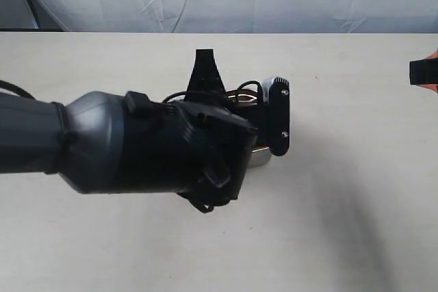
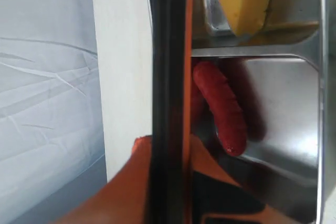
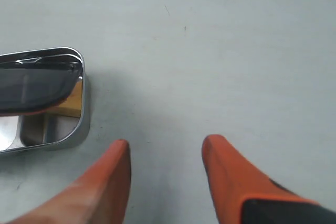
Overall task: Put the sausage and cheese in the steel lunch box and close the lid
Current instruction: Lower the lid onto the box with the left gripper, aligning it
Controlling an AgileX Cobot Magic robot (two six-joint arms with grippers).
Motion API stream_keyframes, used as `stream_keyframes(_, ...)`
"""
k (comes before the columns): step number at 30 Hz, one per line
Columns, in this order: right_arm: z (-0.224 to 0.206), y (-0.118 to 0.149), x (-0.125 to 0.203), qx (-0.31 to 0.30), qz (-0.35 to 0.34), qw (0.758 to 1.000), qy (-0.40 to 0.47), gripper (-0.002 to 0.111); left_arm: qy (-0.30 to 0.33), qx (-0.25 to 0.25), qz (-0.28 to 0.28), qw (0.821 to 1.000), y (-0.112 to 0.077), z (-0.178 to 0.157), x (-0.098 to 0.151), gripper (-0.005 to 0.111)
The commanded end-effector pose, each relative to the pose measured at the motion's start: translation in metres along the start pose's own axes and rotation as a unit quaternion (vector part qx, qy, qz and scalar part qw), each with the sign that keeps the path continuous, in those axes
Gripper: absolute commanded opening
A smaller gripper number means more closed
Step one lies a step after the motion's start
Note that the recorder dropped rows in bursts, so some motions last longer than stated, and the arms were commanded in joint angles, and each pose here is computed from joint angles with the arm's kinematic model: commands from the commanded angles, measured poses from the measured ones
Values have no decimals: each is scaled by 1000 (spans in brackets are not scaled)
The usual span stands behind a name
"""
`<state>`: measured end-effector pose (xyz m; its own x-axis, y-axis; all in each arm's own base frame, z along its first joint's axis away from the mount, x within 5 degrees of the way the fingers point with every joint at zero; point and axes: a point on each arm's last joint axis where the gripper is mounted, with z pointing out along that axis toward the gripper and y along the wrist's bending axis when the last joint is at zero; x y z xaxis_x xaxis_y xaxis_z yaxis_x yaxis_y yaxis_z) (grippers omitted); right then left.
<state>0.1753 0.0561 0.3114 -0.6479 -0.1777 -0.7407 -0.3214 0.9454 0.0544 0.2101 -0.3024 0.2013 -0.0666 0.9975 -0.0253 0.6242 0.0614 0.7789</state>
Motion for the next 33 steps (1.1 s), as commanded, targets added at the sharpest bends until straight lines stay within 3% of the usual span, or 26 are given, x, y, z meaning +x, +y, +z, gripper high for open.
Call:
stream_keyframes(1, -3, 0, -1, 1, 0, 1000, -8, 45, 4, 34, -5, 999, -20, 0, -7, 0)
stream_keyframes(10, -3, 0, -1, -2, 4, 1000, -7, 45, 44, 123, -61, 990, -44, 3, -4, 0)
stream_keyframes(12, -3, 1, -1, -4, 7, 1000, -8, 45, 49, 138, -72, 987, -47, 3, -4, 4)
stream_keyframes(23, -3, 2, -1, -9, 13, 1000, -5, 45, 60, 179, -74, 979, -55, 0, -2, 54)
stream_keyframes(33, -3, 2, 1, -11, 14, 1000, 2, 45, 62, 117, -49, 990, -43, 3, -1, 53)
